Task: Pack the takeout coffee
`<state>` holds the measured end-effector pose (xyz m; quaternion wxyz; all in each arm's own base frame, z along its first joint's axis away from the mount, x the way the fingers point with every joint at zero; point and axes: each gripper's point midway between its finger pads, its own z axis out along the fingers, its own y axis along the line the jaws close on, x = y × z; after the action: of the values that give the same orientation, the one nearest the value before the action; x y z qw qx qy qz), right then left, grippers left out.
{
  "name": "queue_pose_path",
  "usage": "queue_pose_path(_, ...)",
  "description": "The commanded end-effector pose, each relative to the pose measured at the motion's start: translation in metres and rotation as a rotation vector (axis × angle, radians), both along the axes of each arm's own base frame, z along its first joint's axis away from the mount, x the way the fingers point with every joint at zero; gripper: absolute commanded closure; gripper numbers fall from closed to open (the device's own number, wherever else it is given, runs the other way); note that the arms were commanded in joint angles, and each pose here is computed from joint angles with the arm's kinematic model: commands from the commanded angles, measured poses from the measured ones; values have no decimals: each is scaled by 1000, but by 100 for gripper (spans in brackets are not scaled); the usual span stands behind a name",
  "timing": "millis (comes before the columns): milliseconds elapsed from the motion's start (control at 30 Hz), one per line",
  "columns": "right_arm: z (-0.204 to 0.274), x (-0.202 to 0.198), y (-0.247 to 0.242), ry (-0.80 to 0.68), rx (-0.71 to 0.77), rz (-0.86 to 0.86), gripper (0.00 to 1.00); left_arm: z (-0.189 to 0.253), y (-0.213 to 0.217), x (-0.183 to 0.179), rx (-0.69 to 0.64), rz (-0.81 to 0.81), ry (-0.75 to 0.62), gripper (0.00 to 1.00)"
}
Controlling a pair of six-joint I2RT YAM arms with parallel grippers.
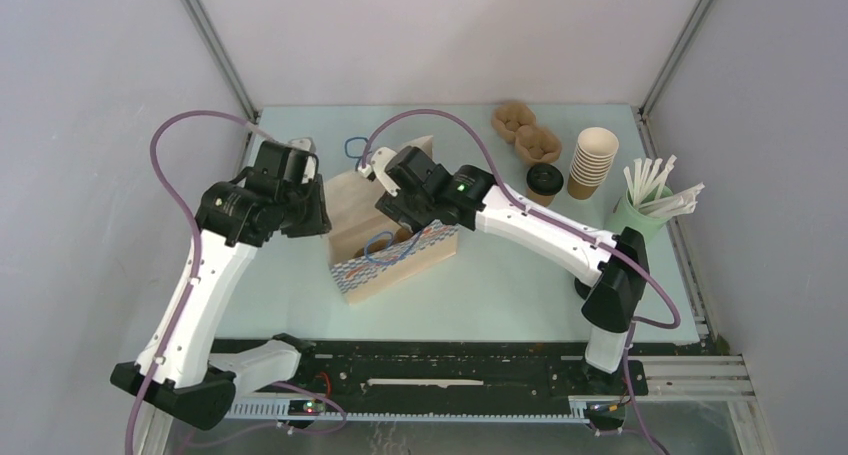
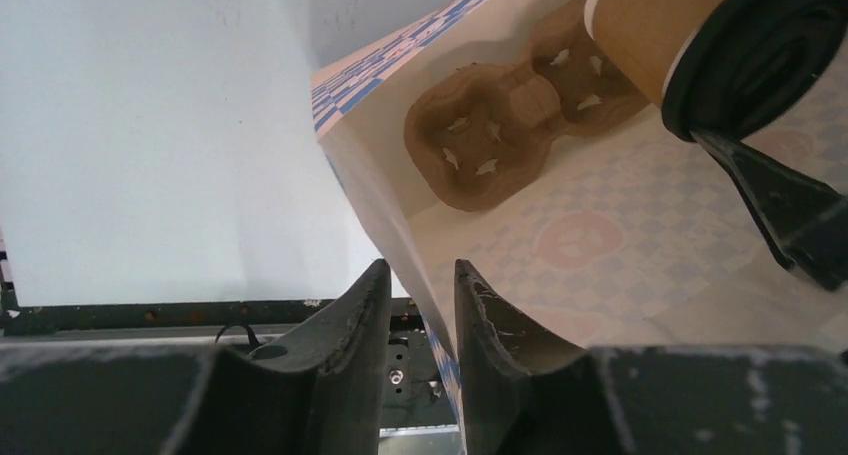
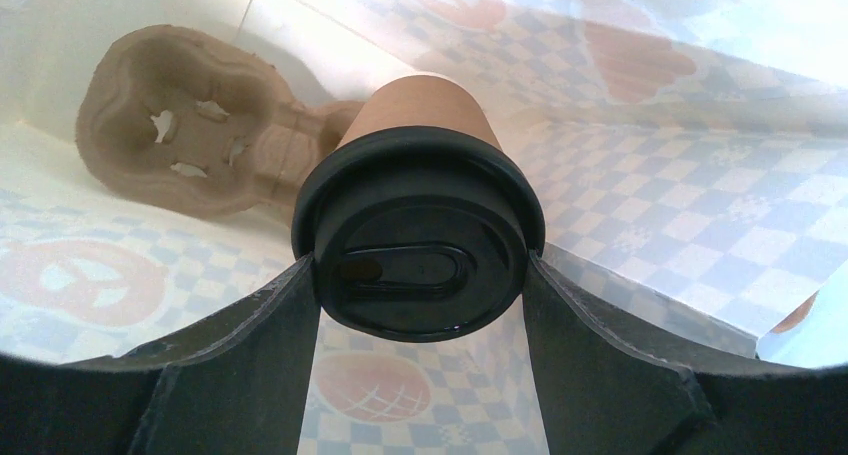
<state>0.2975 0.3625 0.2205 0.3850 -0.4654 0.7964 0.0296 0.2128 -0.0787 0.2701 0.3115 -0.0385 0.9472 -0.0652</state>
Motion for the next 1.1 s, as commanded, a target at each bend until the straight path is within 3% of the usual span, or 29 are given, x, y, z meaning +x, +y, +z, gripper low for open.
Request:
queue_pose_path(0, 24, -11, -3, 41, 62, -25, 97, -1, 9, 9, 66, 24, 14, 65)
queue_pose_path(200, 30, -38, -1, 88, 74, -19, 97, -5, 4, 27, 79, 31, 34, 64)
queue_pose_path(367, 35, -58, 2, 148, 136, 36, 96, 0, -1, 38, 94, 13, 23, 91)
queue_pose_path(467, 44, -58, -2, 135, 165, 43, 96, 28, -13, 48, 104, -47, -91, 100)
queue_pose_path(600, 59, -55, -8, 160, 241, 30, 96, 65, -36, 60, 89, -148, -305, 100)
queue_pose_path(733, 55, -56, -24, 110, 200, 36, 96, 95, -51, 64, 19, -175, -532, 100)
queue_pose_path(800, 52, -53, -30, 78, 182, 38, 96, 89, -53, 68, -6, -167, -608, 100)
queue_pose_path(1067, 53, -29, -29, -62, 69, 60, 97, 36, -56, 69, 5, -210, -650, 100)
